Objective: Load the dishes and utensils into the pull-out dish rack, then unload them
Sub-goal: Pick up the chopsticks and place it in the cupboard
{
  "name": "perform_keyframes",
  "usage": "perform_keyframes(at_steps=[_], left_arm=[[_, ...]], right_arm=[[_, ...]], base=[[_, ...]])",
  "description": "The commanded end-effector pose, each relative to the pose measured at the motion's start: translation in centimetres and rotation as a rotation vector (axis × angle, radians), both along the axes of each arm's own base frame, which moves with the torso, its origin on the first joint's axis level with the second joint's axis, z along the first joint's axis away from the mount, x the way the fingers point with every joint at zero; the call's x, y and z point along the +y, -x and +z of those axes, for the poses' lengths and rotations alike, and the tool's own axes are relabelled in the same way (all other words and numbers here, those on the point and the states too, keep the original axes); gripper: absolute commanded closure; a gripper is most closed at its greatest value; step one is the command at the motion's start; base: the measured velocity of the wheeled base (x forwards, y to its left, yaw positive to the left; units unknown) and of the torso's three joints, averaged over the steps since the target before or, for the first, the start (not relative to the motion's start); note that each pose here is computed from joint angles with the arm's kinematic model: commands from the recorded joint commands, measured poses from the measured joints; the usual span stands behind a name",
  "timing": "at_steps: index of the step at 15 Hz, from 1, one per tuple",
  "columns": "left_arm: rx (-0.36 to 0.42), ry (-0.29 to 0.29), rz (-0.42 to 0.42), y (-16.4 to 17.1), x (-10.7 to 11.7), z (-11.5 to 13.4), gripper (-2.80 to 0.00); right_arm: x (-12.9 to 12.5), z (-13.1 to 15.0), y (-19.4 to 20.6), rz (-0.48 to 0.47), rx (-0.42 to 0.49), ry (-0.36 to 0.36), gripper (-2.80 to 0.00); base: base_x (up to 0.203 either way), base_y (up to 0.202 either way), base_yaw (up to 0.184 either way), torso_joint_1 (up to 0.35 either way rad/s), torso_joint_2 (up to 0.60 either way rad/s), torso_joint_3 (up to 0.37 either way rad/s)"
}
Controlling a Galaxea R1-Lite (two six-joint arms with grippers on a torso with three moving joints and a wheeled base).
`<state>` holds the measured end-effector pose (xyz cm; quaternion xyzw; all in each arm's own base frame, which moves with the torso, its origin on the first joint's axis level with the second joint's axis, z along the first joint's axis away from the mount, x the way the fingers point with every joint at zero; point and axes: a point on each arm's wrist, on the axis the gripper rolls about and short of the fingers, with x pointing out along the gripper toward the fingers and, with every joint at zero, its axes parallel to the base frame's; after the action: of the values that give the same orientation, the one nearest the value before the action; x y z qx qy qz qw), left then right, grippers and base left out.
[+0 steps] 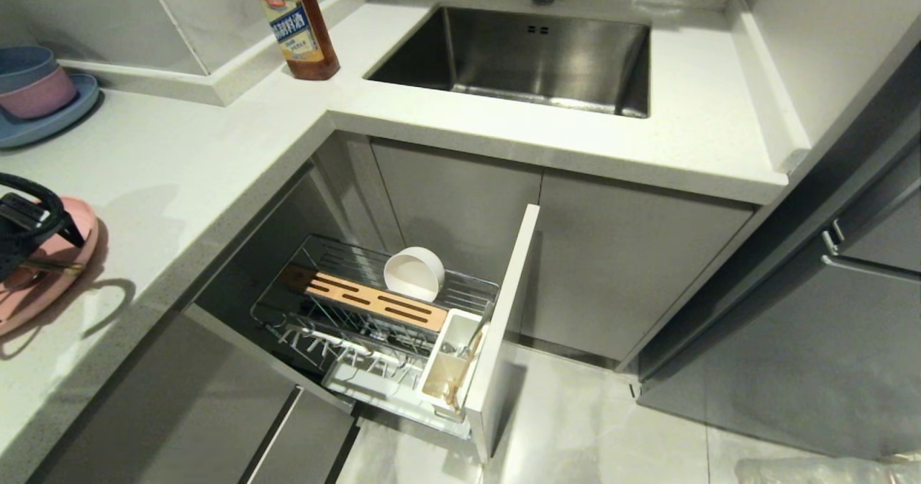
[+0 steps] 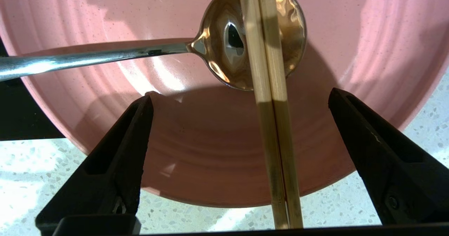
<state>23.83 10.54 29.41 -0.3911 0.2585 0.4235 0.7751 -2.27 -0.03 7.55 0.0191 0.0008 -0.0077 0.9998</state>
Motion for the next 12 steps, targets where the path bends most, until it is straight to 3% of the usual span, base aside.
perform_keyframes(at_steps=[1,2,3,12], left_arm=[[0.006,0.008,0.004,-0.11,0.09,-0.18,-2.8],[0.008,0.007,0.003,-0.15,0.11,-0.22,-1.26],[0.008,0.008,0.003,-0.16,0.11,-0.21,0.0],[-0.002,0.009,0.001,0.1,0.03,0.01,0.0]], right_arm=[[0.0,-0.05,-0.01,0.0,0.001,0.0,0.0],[0.0,-0.09,-0.02,0.0,0.003,0.0,0.0],[0.0,-0.07,-0.01,0.0,0.003,0.0,0.0],[0.0,-0.1,-0.02,0.0,0.004,0.0,0.0]], base=[[0.0,0.0,0.0,0.0,0.0,0.0],[0.0,0.0,0.0,0.0,0.0,0.0],[0.0,0.0,0.0,0.0,0.0,0.0],[0.0,0.0,0.0,0.0,0.0,0.0]])
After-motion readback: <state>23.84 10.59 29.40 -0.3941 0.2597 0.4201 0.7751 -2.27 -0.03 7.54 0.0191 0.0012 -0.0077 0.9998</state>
